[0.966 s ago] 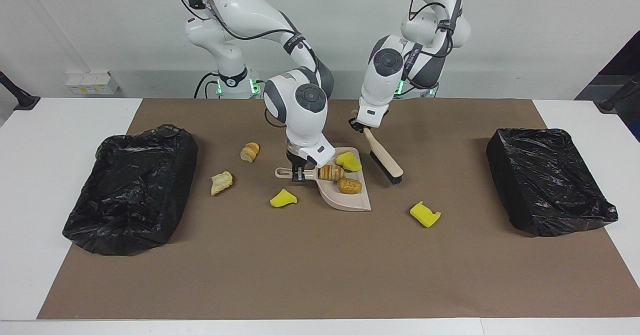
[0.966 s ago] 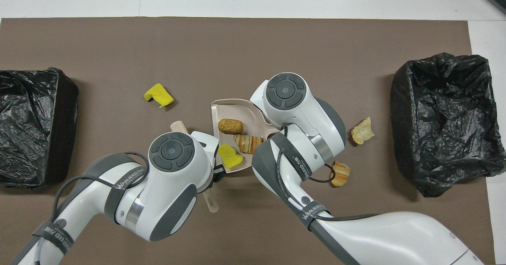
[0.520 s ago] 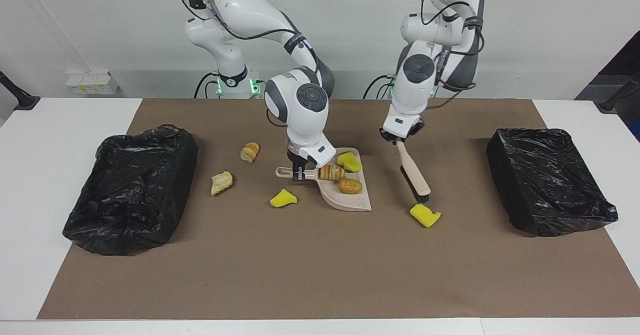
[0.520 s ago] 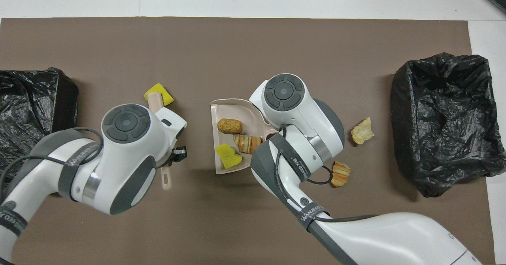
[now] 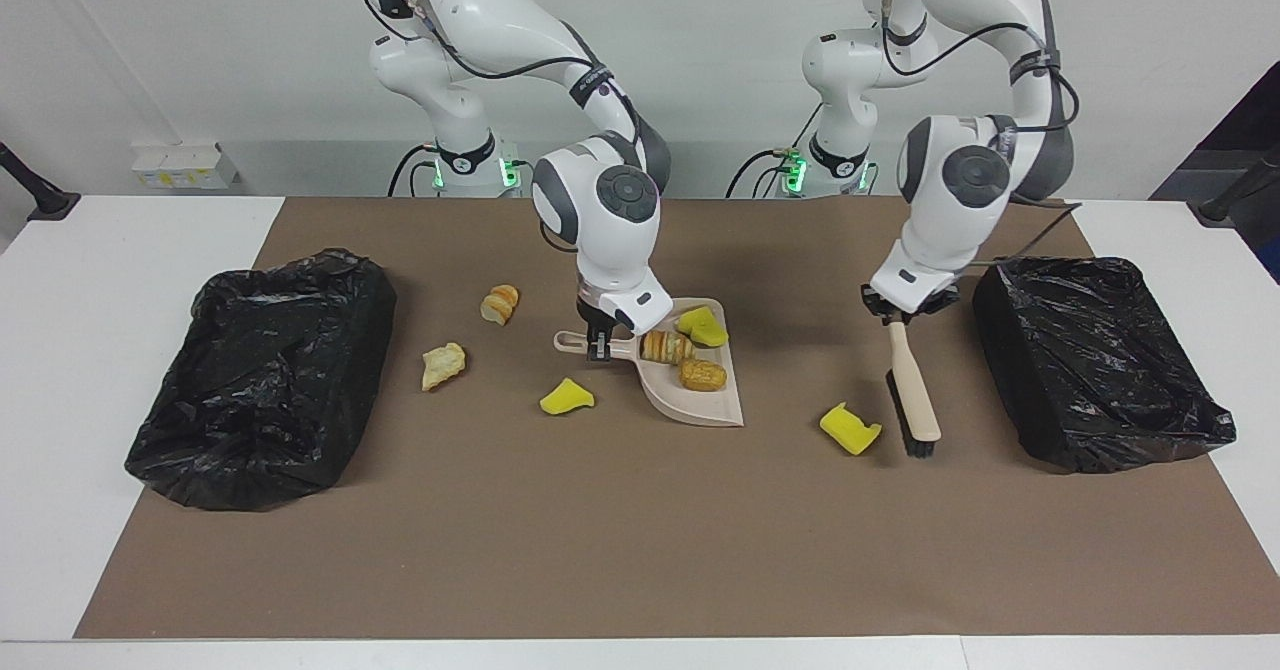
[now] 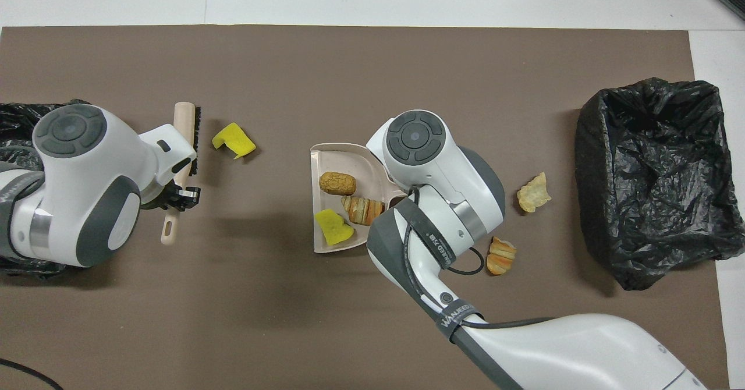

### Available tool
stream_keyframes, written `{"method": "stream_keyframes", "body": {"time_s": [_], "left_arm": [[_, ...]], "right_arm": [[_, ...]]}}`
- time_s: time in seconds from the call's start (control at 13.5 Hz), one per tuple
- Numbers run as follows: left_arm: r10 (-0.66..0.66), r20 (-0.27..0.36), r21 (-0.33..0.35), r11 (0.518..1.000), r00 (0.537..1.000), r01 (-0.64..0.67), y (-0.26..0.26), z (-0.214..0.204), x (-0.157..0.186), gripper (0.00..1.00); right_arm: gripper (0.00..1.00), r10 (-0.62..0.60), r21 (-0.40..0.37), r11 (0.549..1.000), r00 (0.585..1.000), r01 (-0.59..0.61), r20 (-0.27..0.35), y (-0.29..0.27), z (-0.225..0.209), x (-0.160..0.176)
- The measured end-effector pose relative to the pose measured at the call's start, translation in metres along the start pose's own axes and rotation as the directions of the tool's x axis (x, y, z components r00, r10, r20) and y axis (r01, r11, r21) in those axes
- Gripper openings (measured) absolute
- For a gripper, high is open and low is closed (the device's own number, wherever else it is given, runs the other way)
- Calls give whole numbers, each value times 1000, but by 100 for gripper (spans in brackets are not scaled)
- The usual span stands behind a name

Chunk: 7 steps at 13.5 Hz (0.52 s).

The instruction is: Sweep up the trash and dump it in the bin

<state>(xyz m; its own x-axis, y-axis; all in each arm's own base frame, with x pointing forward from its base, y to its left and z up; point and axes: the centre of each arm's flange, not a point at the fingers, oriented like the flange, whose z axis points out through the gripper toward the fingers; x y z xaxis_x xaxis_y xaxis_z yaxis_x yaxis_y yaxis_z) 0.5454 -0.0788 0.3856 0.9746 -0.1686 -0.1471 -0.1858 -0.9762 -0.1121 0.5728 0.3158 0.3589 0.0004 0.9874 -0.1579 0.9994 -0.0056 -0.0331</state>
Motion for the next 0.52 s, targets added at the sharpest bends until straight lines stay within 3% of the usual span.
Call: {"method": "stream_keyframes", "body": {"time_s": [0.22,0.52], "left_arm": [[70,29,10,997,997,-70,-3,19,3,26],[143,56,14,990,988,-144,31,30,-2,26]], "right_arm": [[31,23,0,1000,1000,-23,0,-1,0,1],[31,50,-3,999,999,-50,0,-5,0,8]]}}
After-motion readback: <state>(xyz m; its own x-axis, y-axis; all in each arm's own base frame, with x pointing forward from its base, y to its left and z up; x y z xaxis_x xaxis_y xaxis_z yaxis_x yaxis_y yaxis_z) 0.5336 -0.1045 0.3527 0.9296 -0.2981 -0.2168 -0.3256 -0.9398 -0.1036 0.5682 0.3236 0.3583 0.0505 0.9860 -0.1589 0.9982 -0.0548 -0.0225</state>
